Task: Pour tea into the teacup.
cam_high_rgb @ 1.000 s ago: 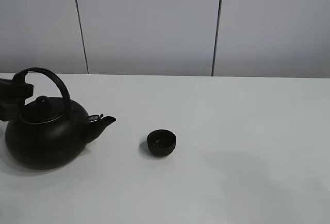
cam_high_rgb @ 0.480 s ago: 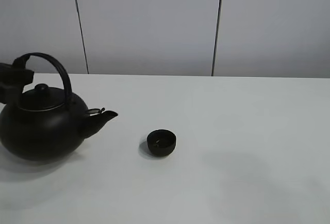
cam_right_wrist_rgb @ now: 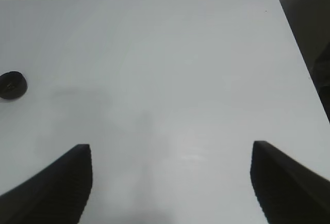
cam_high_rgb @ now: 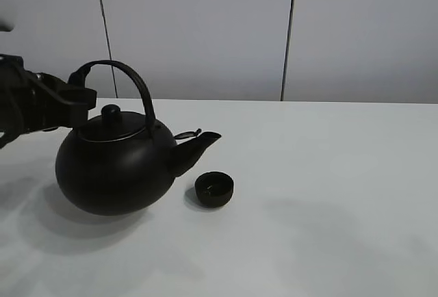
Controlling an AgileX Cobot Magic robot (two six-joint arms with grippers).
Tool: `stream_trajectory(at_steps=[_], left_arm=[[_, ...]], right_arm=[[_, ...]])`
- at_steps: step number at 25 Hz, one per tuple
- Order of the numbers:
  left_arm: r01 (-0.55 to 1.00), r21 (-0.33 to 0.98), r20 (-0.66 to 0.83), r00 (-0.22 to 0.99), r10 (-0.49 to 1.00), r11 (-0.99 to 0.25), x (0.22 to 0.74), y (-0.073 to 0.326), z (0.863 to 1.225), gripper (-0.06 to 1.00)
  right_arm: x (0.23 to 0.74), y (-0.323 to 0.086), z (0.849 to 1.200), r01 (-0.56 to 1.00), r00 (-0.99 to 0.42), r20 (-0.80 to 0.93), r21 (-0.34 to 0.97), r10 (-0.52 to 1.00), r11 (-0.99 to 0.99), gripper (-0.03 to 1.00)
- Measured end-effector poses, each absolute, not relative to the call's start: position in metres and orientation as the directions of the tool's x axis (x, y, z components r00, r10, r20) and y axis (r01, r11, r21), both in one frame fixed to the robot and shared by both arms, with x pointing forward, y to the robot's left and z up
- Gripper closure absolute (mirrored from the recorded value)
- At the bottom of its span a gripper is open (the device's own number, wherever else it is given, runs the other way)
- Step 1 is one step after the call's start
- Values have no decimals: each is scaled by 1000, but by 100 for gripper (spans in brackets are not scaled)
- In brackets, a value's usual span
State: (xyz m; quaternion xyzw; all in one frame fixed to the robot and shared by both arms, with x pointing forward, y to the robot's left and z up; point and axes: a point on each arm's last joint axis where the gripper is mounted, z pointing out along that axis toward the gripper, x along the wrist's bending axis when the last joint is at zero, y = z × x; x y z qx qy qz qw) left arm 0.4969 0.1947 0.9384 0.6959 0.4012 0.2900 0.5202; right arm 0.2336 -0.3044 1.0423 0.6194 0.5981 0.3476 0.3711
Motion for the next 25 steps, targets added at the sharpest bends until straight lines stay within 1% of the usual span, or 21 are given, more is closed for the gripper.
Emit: stream_trajectory(at_steps=[4,10,13,17,25], left_arm=[[257,955,3,493,870,-149,495,181,940,82],[254,949,39,489,871,-186,510,168,935,82],[267,937,72,484,872,-226,513,168,928,82],[249,926,136,484,865,-284,514,170,926,82],[239,904,212,467,859,-354,515,174,925,82]], right_arm=[[234,-304,1042,483,43,-13,876,999,-9,39],[234,-304,1042,482,43,-13,876,999,-9,39],[234,-304,1042,482,43,-13,876,999,-9,39],[234,-304,1042,482,43,-13,876,999,-9,39],[234,-304,1042,482,43,-13,876,999,-9,39]])
